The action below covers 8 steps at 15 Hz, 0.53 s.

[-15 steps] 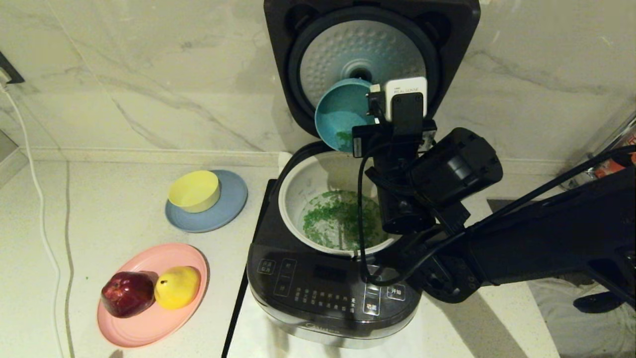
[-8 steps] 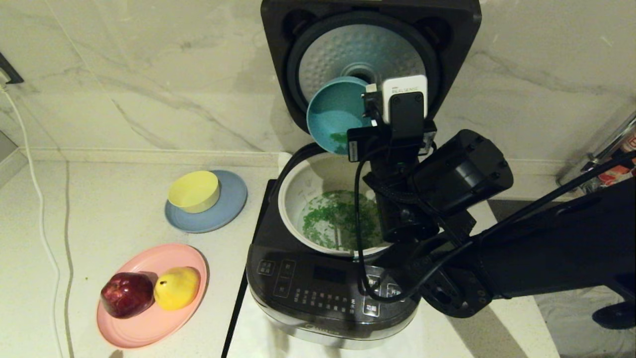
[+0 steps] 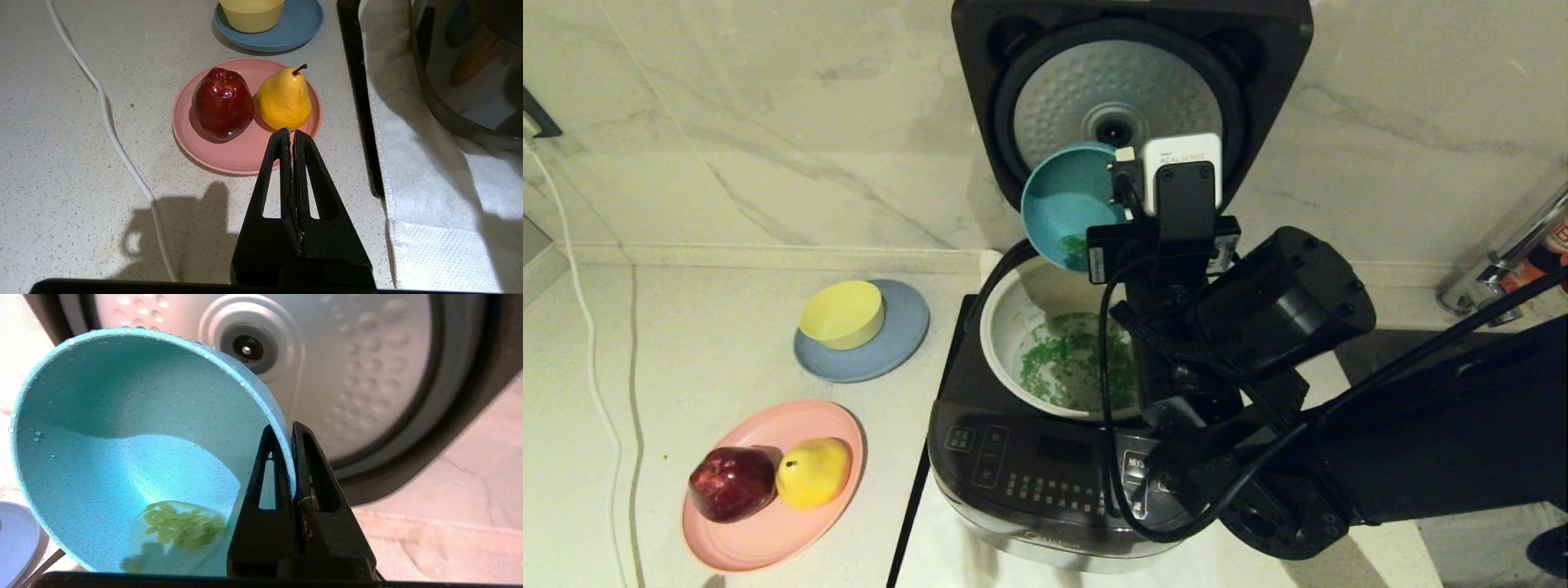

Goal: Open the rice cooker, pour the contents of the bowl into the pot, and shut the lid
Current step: Pour the water from the bowl into the rice cooker

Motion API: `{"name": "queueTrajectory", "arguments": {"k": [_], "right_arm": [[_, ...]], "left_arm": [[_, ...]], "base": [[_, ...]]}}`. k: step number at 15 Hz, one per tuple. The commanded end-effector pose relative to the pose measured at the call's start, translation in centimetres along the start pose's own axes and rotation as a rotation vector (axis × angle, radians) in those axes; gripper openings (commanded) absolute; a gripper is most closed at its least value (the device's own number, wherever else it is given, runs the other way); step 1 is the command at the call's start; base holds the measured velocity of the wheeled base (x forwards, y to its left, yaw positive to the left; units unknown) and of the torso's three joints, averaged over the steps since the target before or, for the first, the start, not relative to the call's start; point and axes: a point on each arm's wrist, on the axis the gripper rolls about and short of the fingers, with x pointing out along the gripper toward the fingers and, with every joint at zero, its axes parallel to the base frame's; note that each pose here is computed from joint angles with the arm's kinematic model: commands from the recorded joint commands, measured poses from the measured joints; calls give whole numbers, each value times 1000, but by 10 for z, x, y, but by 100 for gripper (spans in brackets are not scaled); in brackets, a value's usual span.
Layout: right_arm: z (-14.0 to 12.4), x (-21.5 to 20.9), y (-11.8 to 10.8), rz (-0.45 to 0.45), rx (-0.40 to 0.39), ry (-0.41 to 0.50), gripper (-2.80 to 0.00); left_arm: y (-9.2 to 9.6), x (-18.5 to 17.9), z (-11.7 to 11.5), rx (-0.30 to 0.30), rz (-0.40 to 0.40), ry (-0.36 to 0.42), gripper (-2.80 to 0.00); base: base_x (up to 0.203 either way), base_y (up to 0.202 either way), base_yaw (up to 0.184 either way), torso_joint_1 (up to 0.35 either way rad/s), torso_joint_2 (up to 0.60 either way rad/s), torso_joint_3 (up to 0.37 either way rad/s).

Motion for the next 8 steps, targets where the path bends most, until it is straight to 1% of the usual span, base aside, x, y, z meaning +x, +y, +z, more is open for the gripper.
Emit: {"name": "queueTrajectory", "arguments": {"k": [1,3,5,6,8], "right_arm": [[12,-1,-5,-33,6,22,-280],[29,-4,-10,-37,-2,60,-280],[51,-9,-17,-13,-8,108,-280],[58,-13,-21,10,-23,152,-280],[68,-20,-31,50,-25,246,-280]], "left_arm": [[0,1,-3,1,0,8,-280],[0,1,-3,1,0,8,-280],[0,1,-3,1,0,8,-280],[0,1,-3,0,0,8,-280],[0,1,-3,1,0,8,-280]], "base": [[0,0,0,0,0,0],[0,0,0,0,0,0],[0,0,0,0,0,0],[0,0,0,0,0,0],[0,0,0,0,0,0]]}}
